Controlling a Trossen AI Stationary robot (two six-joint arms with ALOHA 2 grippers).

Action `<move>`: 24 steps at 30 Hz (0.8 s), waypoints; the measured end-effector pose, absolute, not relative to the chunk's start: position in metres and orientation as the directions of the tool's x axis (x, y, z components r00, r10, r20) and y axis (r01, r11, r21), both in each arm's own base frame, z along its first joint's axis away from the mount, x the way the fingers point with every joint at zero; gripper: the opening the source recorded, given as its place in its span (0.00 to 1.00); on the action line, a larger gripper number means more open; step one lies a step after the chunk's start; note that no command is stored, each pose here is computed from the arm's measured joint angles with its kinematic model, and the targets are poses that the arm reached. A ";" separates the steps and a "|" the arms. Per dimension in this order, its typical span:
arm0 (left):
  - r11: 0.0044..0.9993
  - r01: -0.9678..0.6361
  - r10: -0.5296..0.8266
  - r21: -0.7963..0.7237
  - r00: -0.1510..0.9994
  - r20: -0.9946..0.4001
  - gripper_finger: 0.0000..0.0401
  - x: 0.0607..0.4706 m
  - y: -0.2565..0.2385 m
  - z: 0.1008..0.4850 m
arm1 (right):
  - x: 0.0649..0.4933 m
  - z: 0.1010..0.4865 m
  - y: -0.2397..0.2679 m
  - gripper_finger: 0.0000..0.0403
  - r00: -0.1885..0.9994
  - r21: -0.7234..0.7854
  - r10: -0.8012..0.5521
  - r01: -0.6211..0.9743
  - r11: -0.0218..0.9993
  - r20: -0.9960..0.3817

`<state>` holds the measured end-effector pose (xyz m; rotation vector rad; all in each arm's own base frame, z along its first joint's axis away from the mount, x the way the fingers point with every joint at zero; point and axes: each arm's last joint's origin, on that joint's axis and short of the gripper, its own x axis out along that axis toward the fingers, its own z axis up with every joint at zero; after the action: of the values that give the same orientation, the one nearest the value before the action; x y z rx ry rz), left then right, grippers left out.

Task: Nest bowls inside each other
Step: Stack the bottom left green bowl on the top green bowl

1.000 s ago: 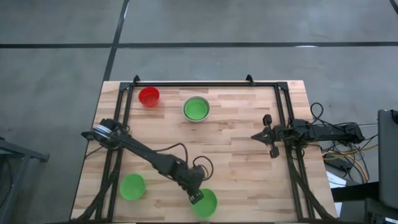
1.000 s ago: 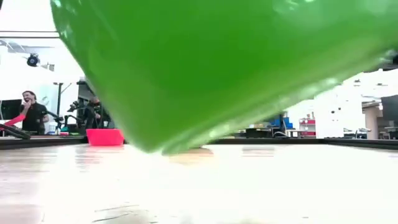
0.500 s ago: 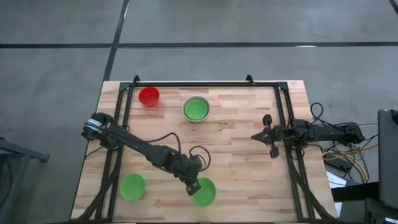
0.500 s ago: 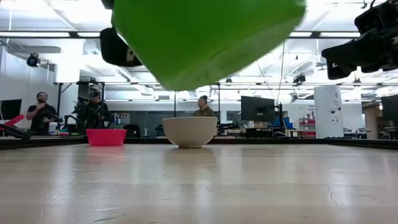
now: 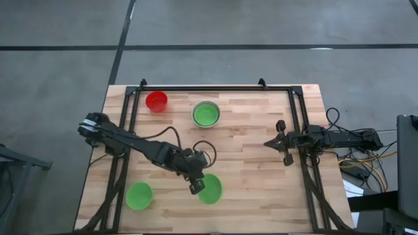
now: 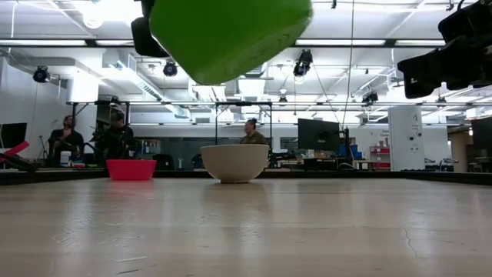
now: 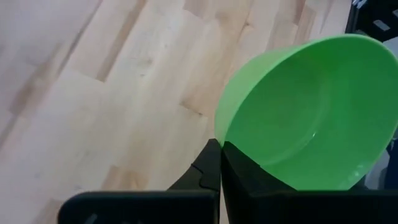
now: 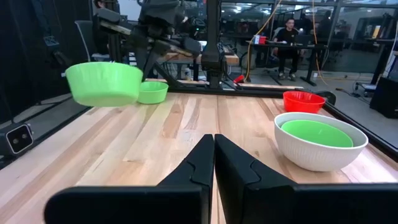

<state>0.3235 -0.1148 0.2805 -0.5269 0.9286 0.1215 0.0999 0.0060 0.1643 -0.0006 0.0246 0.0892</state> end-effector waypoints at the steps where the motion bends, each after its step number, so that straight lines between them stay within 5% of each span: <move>1: 0.872 -0.312 -0.121 -0.378 0.610 -0.783 0.00 0.322 -0.113 0.283 | 0.100 0.164 0.006 0.02 0.996 0.000 0.089 -0.089 0.996 -0.025; 24: 0.848 -0.315 -0.086 -0.427 0.713 -0.696 0.00 0.263 -0.063 0.280 | 0.100 0.164 0.006 0.02 0.996 0.000 0.089 -0.089 0.996 -0.025</move>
<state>0.2625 -0.0628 0.2798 -0.5577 0.7766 0.1344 0.1000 0.0060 0.1643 -0.0006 0.0249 0.0893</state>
